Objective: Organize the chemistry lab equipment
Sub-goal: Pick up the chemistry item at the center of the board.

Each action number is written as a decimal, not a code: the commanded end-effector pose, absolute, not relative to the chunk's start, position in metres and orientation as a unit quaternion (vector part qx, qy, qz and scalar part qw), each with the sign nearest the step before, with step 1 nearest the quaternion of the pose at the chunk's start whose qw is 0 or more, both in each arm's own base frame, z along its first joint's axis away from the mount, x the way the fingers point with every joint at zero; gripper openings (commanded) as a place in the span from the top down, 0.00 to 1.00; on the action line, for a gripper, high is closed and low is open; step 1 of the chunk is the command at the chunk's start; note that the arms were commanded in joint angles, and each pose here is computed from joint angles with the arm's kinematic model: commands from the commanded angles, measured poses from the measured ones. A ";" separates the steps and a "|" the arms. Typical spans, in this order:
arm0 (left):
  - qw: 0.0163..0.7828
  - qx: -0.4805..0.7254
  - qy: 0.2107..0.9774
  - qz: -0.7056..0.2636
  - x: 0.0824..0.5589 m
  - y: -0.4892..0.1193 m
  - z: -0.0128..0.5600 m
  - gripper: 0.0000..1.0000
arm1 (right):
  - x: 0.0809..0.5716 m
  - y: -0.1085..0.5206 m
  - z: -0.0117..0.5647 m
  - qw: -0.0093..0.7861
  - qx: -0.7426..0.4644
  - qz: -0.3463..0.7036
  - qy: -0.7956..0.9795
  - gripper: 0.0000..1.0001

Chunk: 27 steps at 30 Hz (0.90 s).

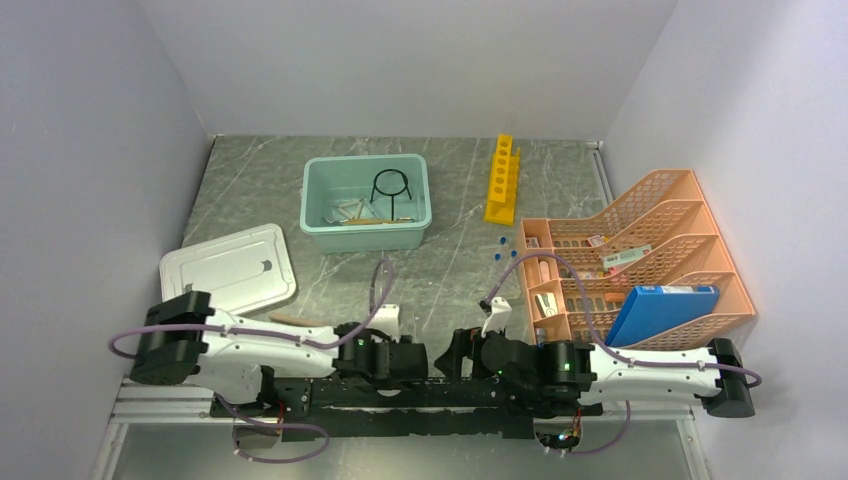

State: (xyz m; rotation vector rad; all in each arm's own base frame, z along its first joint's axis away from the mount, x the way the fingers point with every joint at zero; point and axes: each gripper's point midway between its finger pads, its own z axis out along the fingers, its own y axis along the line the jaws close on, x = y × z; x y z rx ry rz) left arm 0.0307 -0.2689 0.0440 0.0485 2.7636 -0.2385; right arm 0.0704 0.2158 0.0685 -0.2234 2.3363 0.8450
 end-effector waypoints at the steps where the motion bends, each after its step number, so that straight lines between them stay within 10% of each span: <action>1: 0.206 0.018 0.964 -0.164 0.053 -0.287 0.071 0.95 | 0.070 0.222 0.075 0.324 -0.083 0.345 0.877 0.01; 27: 0.241 0.009 0.765 -0.597 0.123 -0.324 0.224 0.95 | 0.074 0.276 0.208 0.456 -0.172 0.514 0.705 0.09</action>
